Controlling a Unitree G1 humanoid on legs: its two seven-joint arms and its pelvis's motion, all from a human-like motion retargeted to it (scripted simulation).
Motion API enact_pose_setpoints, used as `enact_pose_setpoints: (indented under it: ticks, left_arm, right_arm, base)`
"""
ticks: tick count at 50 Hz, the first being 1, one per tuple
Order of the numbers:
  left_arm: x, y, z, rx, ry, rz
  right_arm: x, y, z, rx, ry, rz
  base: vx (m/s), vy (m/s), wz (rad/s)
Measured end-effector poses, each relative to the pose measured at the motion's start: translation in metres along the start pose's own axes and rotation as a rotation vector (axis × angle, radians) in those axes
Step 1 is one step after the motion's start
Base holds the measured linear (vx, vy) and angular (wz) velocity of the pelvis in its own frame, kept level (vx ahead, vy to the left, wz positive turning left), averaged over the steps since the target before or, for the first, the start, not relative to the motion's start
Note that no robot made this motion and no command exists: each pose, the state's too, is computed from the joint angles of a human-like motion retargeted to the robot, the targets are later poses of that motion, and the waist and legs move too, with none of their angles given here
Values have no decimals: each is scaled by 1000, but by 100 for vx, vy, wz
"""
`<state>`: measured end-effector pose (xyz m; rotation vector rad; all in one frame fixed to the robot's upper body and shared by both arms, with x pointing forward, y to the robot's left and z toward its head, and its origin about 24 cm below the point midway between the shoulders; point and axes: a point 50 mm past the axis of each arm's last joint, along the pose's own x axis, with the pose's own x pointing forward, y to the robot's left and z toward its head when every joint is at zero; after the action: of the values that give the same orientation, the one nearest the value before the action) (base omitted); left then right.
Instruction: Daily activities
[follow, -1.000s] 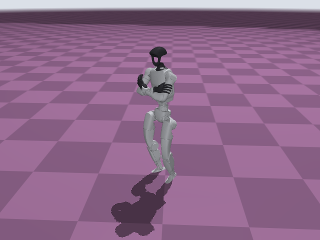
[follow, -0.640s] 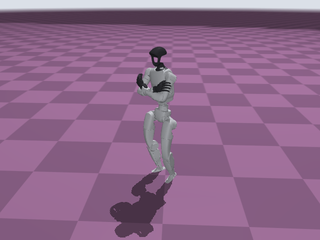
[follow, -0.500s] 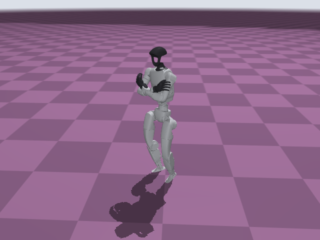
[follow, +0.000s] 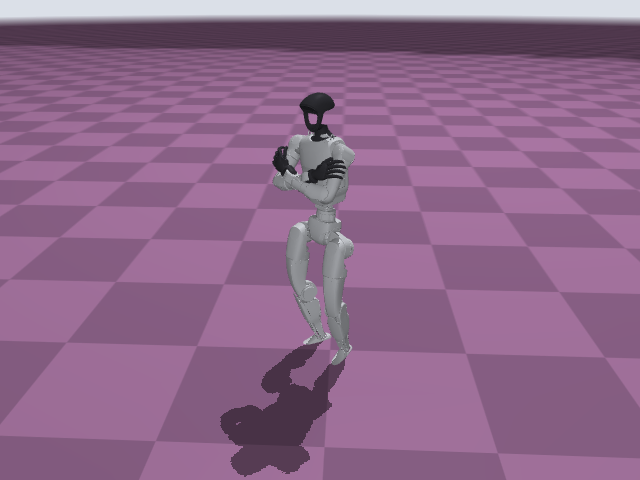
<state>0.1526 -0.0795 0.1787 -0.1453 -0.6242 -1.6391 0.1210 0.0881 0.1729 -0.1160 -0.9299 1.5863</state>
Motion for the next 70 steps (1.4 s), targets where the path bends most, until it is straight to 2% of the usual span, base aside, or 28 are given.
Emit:
enact_pose_setpoints:
  ticks: [57,70]
  left_arm:
    - [-2,-12,-9,191,131,-249]
    - [-7,-22,-20,211,216,-365]
  right_arm:
    - [-13,8,-16,32,163,320]
    - [-13,16,-17,62,191,480]
  base:
    - [0,0,0]
    - [0,0,0]
